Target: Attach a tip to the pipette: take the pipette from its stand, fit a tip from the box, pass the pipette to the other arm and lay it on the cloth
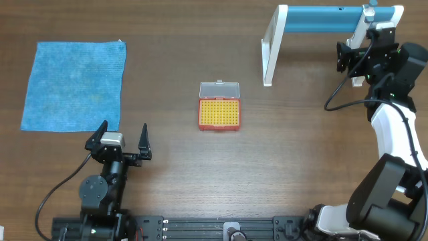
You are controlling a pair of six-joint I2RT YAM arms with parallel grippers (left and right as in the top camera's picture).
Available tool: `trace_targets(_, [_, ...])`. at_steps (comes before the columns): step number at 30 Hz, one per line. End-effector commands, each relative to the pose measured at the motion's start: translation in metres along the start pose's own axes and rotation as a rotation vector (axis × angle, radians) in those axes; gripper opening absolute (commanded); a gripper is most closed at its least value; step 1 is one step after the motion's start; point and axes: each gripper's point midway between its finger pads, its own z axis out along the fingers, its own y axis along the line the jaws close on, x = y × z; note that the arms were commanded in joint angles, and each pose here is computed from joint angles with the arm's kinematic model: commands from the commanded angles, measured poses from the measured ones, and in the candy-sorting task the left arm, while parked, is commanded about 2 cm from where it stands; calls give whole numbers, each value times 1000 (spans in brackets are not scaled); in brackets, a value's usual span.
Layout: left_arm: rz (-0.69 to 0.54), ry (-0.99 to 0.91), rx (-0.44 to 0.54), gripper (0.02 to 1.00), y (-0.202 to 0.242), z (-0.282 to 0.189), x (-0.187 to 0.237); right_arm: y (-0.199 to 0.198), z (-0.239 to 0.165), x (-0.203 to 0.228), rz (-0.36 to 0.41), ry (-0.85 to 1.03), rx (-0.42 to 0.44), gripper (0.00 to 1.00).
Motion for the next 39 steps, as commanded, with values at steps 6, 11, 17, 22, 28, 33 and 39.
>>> trace_targets(6, [9, 3, 21, 993, -4, 0, 1, -2, 9, -6, 27, -32, -11, 809])
trace_targets(11, [9, 3, 21, 993, -4, 0, 1, -1, 9, -9, 45, -41, -11, 693])
trace_targets(17, [9, 3, 21, 998, -4, 0, 1, -1, 9, -9, 80, -41, -9, 514])
trace_targets(22, [9, 2, 21, 998, -4, 0, 1, -1, 9, -9, 84, -41, -10, 321])
trace_targets(28, [9, 3, 21, 998, -4, 0, 1, -1, 9, -9, 84, -40, -10, 191])
trace_targets(33, [9, 3, 21, 996, -4, 0, 1, 0, 3, -19, 79, -63, -6, 82])
trace_targets(39, [9, 3, 21, 998, -4, 0, 1, 10, -43, -78, 7, -191, 19, 80])
